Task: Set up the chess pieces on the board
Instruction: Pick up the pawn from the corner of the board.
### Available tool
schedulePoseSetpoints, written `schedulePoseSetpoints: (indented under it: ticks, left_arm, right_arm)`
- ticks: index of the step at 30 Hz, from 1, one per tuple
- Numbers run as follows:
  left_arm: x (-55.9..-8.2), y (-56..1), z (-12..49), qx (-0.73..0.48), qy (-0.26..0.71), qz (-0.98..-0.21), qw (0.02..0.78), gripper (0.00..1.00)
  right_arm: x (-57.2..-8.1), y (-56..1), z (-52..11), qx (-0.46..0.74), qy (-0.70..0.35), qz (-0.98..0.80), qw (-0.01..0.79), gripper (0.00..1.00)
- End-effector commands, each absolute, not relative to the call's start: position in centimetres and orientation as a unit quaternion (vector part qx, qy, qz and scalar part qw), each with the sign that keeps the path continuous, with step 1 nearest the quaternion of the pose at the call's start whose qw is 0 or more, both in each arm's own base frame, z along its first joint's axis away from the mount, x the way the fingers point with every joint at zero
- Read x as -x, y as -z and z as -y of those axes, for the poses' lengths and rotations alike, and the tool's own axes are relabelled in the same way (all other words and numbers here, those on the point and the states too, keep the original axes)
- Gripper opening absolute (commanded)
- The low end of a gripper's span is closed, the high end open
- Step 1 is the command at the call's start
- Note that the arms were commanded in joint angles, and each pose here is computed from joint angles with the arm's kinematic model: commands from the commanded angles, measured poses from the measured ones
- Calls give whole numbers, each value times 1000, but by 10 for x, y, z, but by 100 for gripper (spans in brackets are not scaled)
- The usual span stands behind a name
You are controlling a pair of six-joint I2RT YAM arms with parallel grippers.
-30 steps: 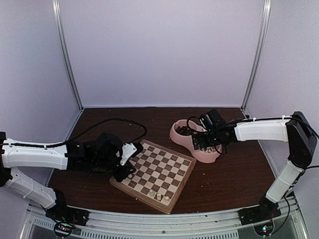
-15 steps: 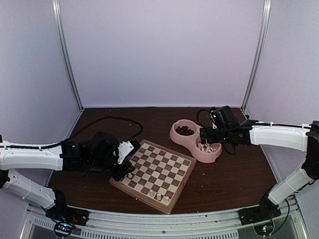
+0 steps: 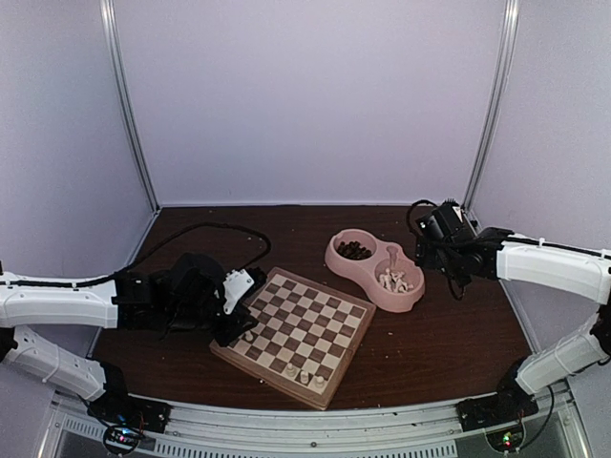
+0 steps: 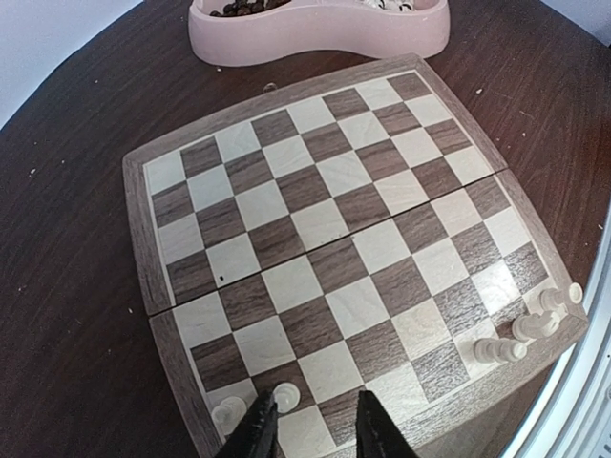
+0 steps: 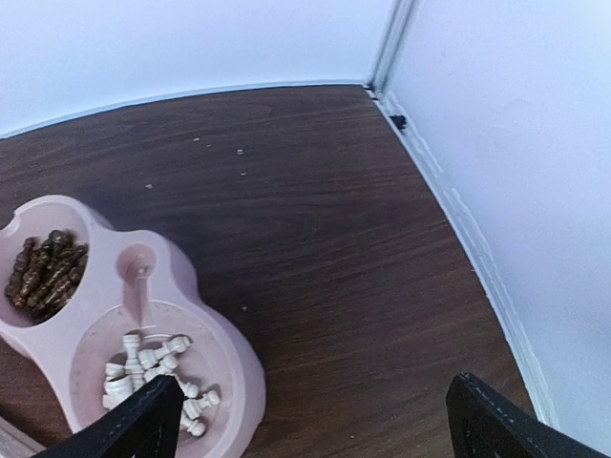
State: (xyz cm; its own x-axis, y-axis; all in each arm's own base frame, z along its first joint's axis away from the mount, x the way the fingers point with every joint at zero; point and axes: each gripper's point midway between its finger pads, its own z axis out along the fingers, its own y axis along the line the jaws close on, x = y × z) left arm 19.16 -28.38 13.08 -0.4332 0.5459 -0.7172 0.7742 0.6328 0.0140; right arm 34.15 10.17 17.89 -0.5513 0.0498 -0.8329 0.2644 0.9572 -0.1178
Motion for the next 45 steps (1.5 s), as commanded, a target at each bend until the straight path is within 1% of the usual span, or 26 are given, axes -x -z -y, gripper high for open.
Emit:
schedulePoseSetpoints:
  ticks: [1,11,17,22,26,30,34,36,40,45]
  left_arm:
    - [-195,-137,288,-387,168,-826,374,30]
    - [-200,-139,282,-373,157,-829,387,33]
    - [-203,-138,278,-363,149,-832,392,34]
    - [-203,-136,279,-361,148,-836,387,35]
    - [-202,-138,278,-359,151,-835,388,35]
    - [-202,-140,277,-357,155,-834,390,35]
    - [-201,-140,277,-355,156,-836,388,36]
    - [-200,-140,277,-354,159,-837,386,36]
    - [-198,-141,279,-346,170,-841,380,36]
    - [-197,-146,274,-328,178,-845,384,36]
  right_arm:
    - [-324,-191,-59,-165,198,-842,474,100]
    - [-315,-199,-41,-200,251,-821,472,100]
    - [-290,-216,-10,-277,291,-784,472,100]
    - [-280,-217,8,-312,279,-801,427,99]
    - [-251,-211,37,-396,248,-793,391,95]
    - [-211,-177,63,-504,205,-771,330,91]
    - [-178,-142,78,-576,173,-745,290,89]
    - [-166,-131,89,-595,176,-735,273,88]
    - [-137,-128,114,-631,206,-719,205,87]
    - [-112,-126,134,-679,201,-685,168,88]
